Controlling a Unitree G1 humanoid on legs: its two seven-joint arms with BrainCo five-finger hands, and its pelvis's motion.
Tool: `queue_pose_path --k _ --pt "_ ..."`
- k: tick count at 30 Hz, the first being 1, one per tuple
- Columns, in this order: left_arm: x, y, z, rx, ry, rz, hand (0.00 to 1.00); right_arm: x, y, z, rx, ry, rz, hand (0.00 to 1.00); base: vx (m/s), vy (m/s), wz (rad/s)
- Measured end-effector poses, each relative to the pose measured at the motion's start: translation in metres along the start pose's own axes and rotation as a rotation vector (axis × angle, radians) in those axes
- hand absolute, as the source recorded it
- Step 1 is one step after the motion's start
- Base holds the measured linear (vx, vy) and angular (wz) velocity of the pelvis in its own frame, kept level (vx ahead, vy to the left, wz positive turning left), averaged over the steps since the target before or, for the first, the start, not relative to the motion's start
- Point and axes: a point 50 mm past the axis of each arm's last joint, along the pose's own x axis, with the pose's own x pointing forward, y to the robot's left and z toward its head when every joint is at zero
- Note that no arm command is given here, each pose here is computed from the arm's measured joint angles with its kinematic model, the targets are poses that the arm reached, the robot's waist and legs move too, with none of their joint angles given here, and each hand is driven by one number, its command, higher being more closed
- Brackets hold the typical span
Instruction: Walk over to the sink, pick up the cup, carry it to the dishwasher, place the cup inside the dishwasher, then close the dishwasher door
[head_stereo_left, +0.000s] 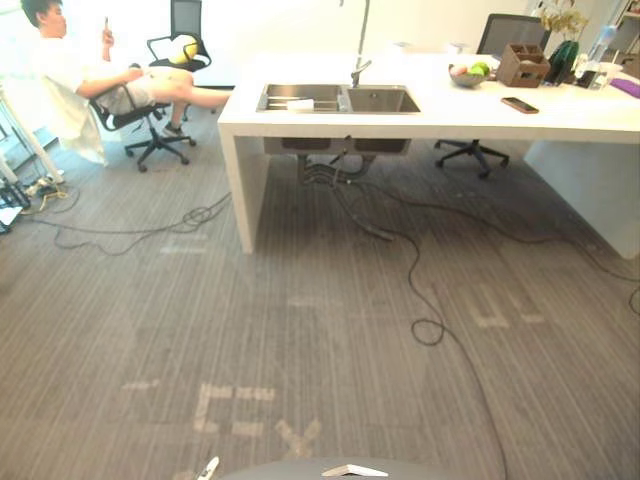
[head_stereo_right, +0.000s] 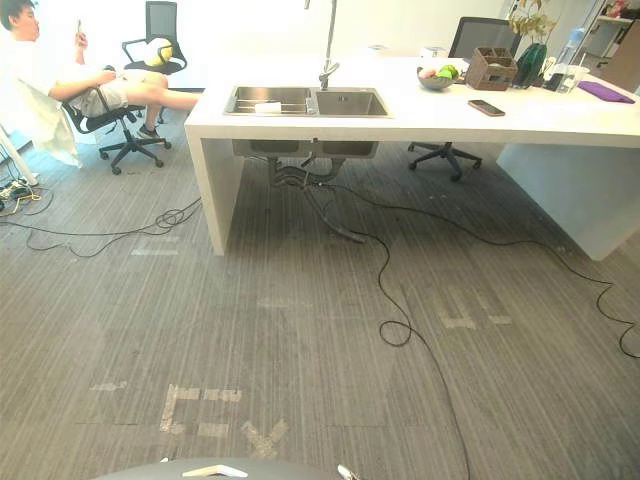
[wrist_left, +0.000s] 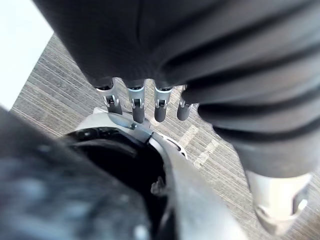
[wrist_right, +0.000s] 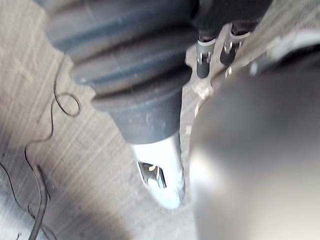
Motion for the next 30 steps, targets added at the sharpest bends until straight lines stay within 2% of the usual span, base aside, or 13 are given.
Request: queue_pose_path --k 4,5,10,16,21,25,27,30 --pt "0.001 0.002 -0.005 -0.117 -0.008 -0.007 0.00 0.002 0.002 0.003 0.014 -0.001 -0.003 0.00 0.04 0.027 0.07" --pt "0.001 0.001 -0.003 -0.108 -0.016 -0.012 0.00 0.003 0.004 0.006 0.024 -0.006 -0.014 0.00 0.02 0.011 0.15" --pt "0.003 -0.010 0.018 0.049 -0.041 -0.034 0.00 0.011 0.022 0.029 0.045 -0.050 -0.040 0.00 -0.06 -0.009 0.20" --pt "0.004 -0.037 0.052 0.114 -0.172 -0.030 0.00 0.015 0.045 0.061 0.045 -0.159 0.010 0.00 -0.07 -0.002 0.21" --pt "0.007 -0.075 0.072 0.235 -0.239 -0.072 0.00 0.014 0.061 0.083 0.052 -0.231 0.066 0.00 -0.07 0.009 0.12" --pt "0.007 -0.079 0.076 0.253 -0.263 -0.056 0.00 0.014 0.060 0.082 0.047 -0.236 0.063 0.00 -0.02 0.008 0.03" --pt "0.007 -0.079 0.077 0.259 -0.287 -0.038 0.00 0.014 0.059 0.083 0.021 -0.253 0.053 0.00 0.00 0.006 0.03" --pt "0.007 -0.082 0.079 0.278 -0.328 0.004 0.00 0.013 0.058 0.086 -0.158 -0.296 0.011 0.00 0.01 0.006 0.08"
